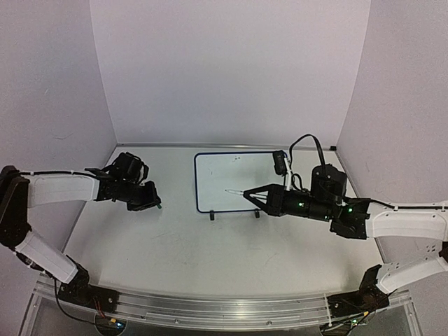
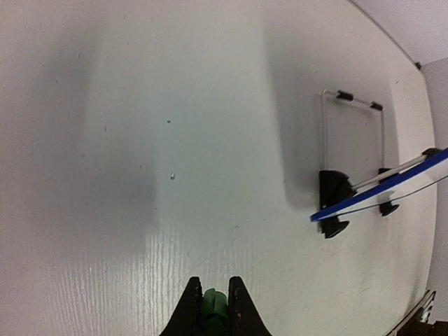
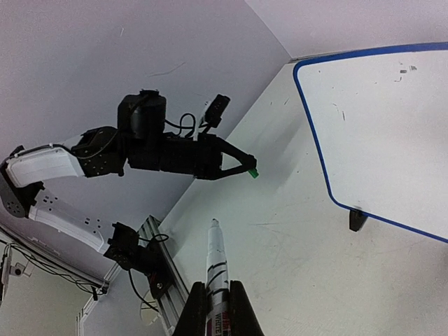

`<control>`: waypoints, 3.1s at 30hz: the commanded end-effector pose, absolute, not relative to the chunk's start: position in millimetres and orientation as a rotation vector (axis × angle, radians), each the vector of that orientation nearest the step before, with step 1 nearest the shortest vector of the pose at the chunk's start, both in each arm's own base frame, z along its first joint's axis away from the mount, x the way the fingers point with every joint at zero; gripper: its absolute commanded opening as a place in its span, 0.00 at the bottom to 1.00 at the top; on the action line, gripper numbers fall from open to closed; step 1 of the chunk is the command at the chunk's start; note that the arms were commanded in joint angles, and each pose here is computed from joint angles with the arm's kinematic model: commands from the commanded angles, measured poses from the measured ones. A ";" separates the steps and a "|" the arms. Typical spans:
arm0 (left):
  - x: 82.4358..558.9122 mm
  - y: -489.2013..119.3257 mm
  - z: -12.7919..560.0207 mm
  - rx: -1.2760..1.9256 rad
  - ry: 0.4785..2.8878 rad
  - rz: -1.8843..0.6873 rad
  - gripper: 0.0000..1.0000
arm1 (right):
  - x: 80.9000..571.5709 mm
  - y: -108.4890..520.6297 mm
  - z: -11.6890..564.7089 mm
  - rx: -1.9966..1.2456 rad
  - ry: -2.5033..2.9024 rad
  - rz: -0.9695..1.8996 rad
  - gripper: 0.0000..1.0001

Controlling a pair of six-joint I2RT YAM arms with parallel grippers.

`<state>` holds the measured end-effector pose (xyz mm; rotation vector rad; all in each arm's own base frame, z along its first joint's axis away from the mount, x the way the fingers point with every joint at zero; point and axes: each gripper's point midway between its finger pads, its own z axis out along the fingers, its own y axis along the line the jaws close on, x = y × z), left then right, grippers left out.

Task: Write a sentence on the whiteboard
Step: Place the pen cap at the center of the board, then hold the whiteboard on the whiteboard stand.

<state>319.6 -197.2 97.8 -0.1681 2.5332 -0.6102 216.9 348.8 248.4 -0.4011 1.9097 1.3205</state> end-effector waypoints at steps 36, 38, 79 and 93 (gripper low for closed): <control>323.9 -197.7 90.8 0.155 2.671 -0.479 0.70 | 217.9 338.2 237.5 -0.430 1.975 1.185 0.00; 322.5 -199.7 106.2 0.203 2.659 -0.491 0.72 | 217.5 338.2 240.6 -0.435 1.968 1.185 0.00; 391.3 -328.2 202.7 1.082 2.027 -1.003 0.37 | 310.8 399.1 247.4 -0.566 1.873 1.104 0.00; 390.8 -324.6 183.9 1.156 2.021 -0.943 0.11 | 318.4 411.5 235.2 -0.585 1.886 1.109 0.00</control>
